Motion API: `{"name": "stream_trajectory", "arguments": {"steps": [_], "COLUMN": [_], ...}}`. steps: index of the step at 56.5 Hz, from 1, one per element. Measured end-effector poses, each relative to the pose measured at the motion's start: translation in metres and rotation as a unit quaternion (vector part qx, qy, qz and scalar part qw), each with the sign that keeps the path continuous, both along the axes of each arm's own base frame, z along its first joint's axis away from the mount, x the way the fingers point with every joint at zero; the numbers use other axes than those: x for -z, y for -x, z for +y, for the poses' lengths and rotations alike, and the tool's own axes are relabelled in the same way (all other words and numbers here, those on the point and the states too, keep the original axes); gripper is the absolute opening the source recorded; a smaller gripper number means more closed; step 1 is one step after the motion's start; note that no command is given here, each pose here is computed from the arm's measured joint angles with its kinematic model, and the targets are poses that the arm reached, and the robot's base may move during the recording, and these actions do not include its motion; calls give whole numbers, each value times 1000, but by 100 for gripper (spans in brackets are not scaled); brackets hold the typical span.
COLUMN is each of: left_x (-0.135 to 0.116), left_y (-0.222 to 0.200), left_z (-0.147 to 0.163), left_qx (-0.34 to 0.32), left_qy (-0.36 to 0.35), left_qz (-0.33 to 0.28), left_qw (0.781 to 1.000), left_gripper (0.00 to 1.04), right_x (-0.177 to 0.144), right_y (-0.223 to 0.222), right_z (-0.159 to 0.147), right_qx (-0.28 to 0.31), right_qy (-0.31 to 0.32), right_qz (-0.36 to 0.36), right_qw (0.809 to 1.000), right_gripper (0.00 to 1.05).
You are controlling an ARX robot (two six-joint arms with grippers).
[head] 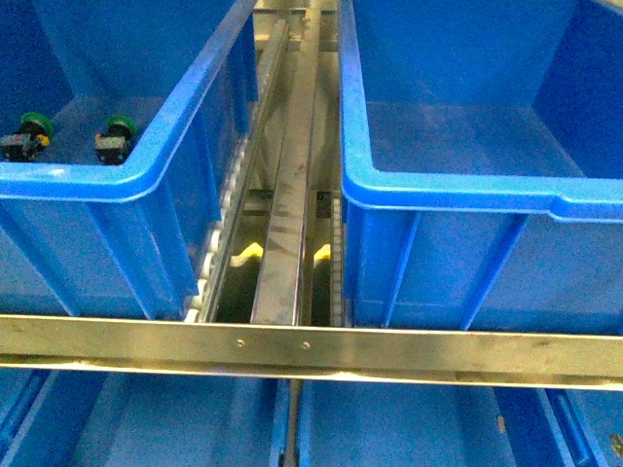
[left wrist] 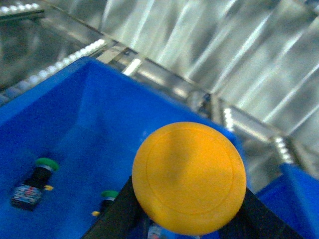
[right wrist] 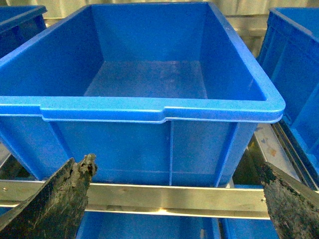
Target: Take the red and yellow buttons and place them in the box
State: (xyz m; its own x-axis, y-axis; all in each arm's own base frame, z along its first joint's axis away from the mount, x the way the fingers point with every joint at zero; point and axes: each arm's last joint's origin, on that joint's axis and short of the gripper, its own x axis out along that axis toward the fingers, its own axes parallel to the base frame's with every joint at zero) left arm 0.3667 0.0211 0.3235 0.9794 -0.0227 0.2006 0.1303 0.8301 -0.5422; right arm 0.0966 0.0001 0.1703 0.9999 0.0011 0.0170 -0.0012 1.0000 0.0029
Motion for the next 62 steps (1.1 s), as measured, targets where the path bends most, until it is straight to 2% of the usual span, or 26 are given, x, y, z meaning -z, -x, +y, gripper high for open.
{"name": "stream_trajectory", "arguments": {"steps": [7,12,16,22,24,31,45,62], "left_x": [26,48,60,63,63,66,68,66], "left_y": [30,44,48,51,54,61,66,72], "left_z": [7,-4,-30,-77,-100,-143,-189,-215], "left_qx": [56,111,186,295,344,423,477,511], "left_qy": [114,201,251,267,270,271,278,281], "left_qz": [-44,-62,-67,-57,-48,-22,-2,5], "left_qw": [991,971,948,916,898,865,834,813], "left_gripper": [26,26,26,26,26,26,26,26], "right_x": [0,0,0,0,0,0,0,0], "right_y": [0,0,0,0,0,0,0,0], "right_z": [0,0,0,0,0,0,0,0], "right_qx": [0,0,0,0,0,0,0,0], "right_qy": [0,0,0,0,0,0,0,0], "right_qz": [0,0,0,0,0,0,0,0], "right_qw": [1000,1000,1000,1000,1000,1000,1000,1000], "right_gripper": [99,99,99,99,99,99,99,99]}}
